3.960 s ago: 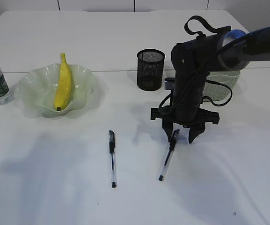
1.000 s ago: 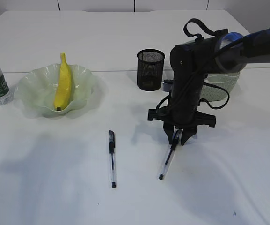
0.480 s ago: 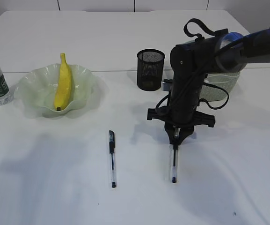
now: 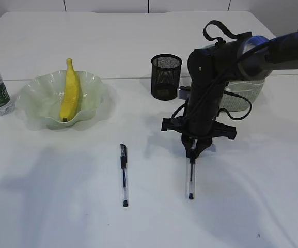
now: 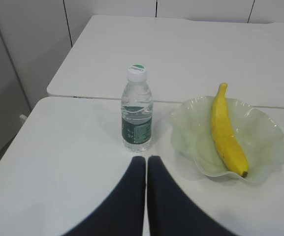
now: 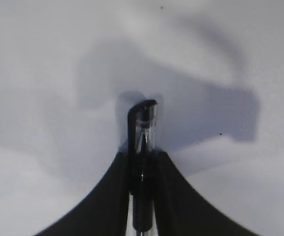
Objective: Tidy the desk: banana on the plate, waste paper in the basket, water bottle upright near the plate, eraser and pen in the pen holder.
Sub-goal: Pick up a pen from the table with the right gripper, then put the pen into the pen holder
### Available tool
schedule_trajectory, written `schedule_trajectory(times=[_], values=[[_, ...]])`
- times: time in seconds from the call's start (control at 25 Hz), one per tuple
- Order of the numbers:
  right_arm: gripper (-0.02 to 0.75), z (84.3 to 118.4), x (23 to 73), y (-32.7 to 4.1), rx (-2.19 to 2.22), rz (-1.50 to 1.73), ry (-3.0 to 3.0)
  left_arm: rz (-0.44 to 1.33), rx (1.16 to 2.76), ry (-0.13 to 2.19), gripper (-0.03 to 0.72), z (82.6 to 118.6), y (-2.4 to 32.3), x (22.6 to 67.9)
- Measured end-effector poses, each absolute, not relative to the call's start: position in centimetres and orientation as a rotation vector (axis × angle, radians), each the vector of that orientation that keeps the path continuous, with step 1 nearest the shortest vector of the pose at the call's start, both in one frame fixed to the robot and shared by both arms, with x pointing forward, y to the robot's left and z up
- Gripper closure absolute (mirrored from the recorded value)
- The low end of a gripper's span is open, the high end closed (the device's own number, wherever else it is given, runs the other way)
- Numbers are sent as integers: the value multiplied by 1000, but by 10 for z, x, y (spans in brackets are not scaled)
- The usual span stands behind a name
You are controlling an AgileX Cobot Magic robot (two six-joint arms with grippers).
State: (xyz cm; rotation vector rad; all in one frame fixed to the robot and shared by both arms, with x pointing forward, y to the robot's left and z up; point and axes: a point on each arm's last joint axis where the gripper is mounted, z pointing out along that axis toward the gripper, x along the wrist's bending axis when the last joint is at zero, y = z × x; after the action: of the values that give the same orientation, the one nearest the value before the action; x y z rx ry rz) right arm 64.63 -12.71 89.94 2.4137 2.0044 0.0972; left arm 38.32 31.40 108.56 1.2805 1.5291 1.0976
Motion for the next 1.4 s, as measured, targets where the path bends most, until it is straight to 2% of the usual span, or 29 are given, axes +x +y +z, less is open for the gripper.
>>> schedule_trajectory(times=[0.6, 0.96, 1.4], values=[[650, 906, 656, -126, 2355, 150, 2002, 1098, 1281, 1529, 712, 1086, 314, 383], [654, 941, 677, -121, 2263, 291, 1978, 1098, 1281, 1529, 712, 1086, 314, 383], [654, 1005, 707, -124, 1990, 464, 1897, 1098, 1281, 1529, 712, 1086, 314, 383]])
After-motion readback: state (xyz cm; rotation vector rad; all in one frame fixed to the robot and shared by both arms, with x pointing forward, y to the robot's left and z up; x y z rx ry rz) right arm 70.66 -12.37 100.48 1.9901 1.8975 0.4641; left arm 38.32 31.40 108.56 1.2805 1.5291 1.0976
